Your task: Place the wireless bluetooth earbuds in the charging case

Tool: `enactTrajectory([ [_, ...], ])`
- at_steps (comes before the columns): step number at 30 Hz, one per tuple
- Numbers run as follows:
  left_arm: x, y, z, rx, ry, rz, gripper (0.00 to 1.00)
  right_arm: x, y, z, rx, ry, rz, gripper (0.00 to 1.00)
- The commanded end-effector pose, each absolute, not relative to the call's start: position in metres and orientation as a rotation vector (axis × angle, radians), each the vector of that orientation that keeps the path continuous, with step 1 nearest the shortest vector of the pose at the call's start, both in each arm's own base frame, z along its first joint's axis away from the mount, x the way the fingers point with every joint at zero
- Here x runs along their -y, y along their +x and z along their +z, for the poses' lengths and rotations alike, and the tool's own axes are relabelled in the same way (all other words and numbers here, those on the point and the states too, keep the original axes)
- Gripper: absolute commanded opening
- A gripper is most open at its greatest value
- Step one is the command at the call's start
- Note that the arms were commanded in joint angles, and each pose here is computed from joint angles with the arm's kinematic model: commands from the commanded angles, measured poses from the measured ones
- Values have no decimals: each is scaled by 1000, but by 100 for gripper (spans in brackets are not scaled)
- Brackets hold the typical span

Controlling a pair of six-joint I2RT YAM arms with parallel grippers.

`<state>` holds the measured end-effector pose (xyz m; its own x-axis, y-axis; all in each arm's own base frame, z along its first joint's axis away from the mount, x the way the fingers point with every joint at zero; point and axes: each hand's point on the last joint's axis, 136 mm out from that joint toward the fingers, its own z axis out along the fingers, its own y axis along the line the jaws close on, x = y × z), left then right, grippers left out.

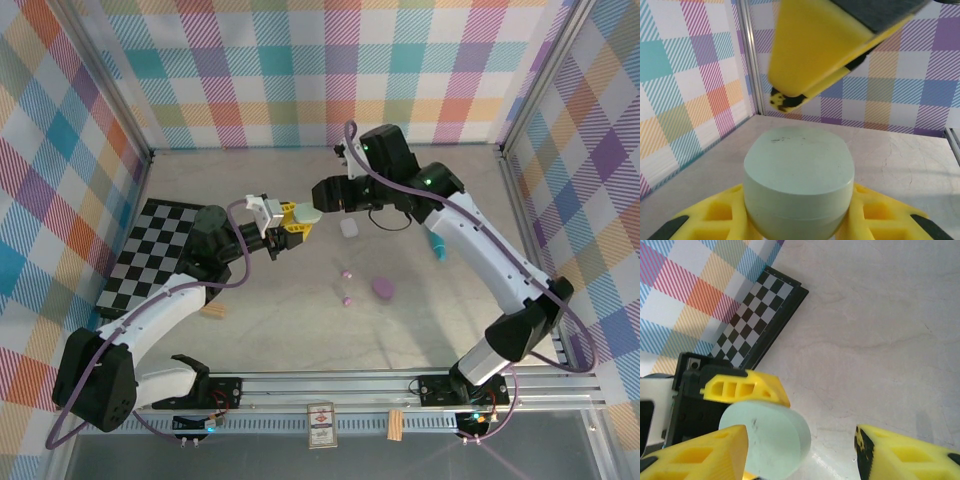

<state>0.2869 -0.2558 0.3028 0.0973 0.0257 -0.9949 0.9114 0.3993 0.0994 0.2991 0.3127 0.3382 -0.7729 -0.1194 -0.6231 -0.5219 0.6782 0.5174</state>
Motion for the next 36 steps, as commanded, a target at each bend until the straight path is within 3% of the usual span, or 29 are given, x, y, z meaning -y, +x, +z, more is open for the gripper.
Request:
enactTrajectory([
  [1, 256, 284, 334, -1204, 950, -823, 30, -308, 292, 367, -2223, -473, 1056, 60],
  [8, 253, 287, 347, -1174, 903, -815, 30, -301, 288, 374, -2157, -294, 1454, 76],
  [15, 255, 288, 355, -1149, 890, -838, 30, -319, 275, 364, -2130, -242, 1792, 76],
  [23, 257, 287, 352, -1156, 901, -867, 30, -338, 274, 357, -2104, -238, 1907, 61],
  [36, 256, 284, 350, -1159, 903, -864, 32, -341, 278, 353, -2109, -226, 1899, 25],
])
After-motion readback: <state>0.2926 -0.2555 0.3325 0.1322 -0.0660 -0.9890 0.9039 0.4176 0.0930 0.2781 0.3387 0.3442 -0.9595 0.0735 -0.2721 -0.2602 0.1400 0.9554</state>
